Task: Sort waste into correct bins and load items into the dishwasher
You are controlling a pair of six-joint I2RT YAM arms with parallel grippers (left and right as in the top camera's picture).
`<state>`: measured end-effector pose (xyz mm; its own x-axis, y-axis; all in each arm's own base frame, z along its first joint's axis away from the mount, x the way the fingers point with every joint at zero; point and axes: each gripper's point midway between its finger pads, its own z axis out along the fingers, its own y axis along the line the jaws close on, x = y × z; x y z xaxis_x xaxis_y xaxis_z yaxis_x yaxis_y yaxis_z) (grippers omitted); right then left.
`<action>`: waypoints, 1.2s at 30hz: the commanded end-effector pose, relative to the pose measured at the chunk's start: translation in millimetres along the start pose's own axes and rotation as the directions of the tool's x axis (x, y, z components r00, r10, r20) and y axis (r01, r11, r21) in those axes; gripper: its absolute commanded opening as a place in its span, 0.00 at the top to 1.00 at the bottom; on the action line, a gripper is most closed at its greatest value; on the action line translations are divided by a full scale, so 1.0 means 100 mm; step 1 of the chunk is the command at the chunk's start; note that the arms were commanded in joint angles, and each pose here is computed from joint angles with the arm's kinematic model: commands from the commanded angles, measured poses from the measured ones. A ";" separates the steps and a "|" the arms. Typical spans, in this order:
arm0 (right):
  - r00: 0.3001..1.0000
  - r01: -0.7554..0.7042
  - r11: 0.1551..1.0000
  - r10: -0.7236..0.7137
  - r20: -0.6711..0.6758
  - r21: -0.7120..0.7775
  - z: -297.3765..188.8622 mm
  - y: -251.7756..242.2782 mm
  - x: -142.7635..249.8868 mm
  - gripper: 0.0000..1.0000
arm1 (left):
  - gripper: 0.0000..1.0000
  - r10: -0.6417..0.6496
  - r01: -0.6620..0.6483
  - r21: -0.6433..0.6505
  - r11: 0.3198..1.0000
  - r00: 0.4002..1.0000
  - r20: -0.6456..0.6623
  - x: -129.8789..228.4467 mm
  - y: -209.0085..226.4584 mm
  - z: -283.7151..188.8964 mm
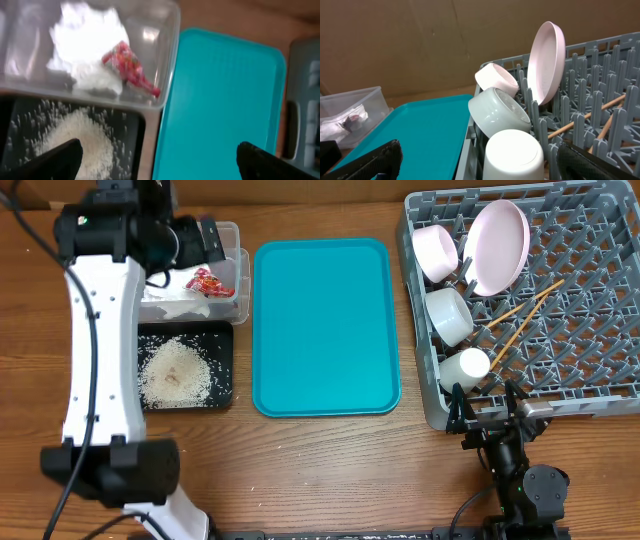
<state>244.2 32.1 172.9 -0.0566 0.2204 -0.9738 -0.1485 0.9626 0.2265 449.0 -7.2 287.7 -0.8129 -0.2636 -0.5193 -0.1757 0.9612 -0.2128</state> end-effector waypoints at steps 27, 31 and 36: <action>1.000 0.005 1.000 -0.005 0.004 0.004 0.00 -0.01 0.02 0.00 | 0.00 0.118 -0.243 0.049 0.969 0.627 0.770 1.66 0.43 -0.60; 1.000 0.005 1.000 -0.005 0.004 0.004 0.00 -0.01 0.02 0.00 | 0.00 0.114 -0.247 0.043 0.968 0.585 0.803 1.82 0.48 -0.57; 1.000 0.005 1.000 -0.005 0.004 0.004 0.00 -0.01 0.02 0.00 | 0.00 0.110 -0.250 0.041 0.967 0.561 0.821 1.98 0.53 -0.48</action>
<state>244.2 32.0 173.0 -0.0562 0.2205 -0.9738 -0.1482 0.9627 0.2265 255.9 -5.8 220.1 -0.0431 -0.1242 -0.9913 0.0584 0.9902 -0.1266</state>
